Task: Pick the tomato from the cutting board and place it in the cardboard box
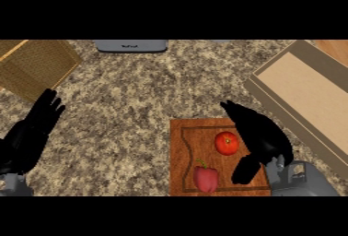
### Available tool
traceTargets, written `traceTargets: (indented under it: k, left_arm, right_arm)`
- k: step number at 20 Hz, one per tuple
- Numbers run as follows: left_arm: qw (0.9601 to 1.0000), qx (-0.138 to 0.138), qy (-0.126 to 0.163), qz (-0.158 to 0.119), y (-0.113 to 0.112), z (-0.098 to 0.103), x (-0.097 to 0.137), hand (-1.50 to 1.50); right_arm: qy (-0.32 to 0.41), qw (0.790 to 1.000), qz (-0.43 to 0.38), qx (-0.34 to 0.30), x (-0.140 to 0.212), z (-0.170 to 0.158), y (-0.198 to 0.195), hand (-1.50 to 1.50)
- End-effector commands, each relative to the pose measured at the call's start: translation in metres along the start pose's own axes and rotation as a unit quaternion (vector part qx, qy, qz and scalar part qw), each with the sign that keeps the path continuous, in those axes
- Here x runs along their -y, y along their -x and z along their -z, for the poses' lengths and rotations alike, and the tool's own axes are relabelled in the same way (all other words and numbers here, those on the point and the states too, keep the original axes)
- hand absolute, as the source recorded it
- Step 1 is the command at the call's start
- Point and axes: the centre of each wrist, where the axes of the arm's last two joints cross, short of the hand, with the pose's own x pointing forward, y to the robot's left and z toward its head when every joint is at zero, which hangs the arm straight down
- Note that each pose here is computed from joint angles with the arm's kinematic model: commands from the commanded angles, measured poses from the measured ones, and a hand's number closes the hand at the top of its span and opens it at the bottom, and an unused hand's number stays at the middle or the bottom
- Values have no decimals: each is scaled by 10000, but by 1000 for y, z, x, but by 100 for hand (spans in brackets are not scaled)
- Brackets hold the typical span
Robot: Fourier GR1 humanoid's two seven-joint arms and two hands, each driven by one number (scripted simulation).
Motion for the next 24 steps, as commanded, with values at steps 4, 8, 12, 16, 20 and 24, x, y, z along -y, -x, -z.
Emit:
traceTargets:
  k: [4,8,12,16,20,24]
  left_arm:
    - [10000,-51,-8,17,-23,5,-4,0]
    - [9999,-87,-25,-77,8,12,-17,0]
    - [10000,-4,43,-2,-14,-8,4,0]
    - [9999,-64,52,-74,4,9,-22,0]
    - [10000,23,-43,46,1,12,-9,0]
    - [10000,-4,37,-20,10,7,-3,0]
  right_arm:
    - [-221,9994,-203,-193,-25,14,-8,-150]
    - [-217,9991,-180,-312,-15,7,-1,-150]
    - [-277,9983,-211,-459,-37,25,8,-150]
    - [-310,9978,-342,-472,-33,32,-12,-150]
    - [-383,9969,-459,-510,-30,29,-17,-150]
    - [-553,9960,-515,-480,-41,41,-1,-150]
